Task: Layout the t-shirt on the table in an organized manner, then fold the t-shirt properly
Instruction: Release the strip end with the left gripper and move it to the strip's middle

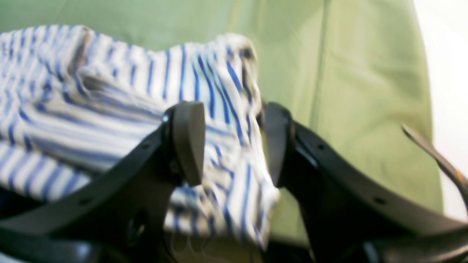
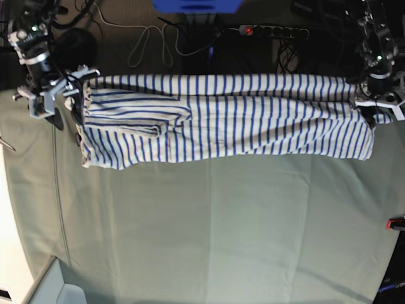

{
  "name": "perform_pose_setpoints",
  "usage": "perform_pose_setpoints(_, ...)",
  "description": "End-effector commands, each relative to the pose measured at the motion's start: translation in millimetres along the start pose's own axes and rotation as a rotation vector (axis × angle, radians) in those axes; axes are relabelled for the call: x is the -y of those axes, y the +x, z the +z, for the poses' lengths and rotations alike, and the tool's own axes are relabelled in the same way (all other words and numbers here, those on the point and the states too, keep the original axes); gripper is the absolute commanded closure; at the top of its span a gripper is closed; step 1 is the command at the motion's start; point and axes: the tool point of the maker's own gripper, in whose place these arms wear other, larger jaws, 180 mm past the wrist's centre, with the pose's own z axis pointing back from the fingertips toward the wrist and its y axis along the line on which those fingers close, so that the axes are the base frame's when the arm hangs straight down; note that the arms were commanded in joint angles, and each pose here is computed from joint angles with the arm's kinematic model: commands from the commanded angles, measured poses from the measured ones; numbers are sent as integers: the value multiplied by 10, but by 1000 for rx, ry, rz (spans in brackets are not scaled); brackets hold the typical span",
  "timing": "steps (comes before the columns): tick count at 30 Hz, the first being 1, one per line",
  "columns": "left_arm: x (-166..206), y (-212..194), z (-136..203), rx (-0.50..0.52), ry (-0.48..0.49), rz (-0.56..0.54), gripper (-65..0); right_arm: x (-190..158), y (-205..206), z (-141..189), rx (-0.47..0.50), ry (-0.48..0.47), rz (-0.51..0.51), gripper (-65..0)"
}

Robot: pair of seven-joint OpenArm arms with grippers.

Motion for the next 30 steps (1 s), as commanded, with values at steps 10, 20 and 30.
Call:
perform_pose_setpoints(10, -33, -38, -122, -3, 19, 19, -545, -186, -253, -377, -119, 77, -56, -274)
perform_pose_setpoints(20, -74, -471, -271, -115, 57, 62, -543, -164, -267, -367, -123, 73, -55, -273)
perform_pose_setpoints(30, -59, -442, -283, -109, 55, 64, -166, -179, -264, -371, -124, 77, -53, -271)
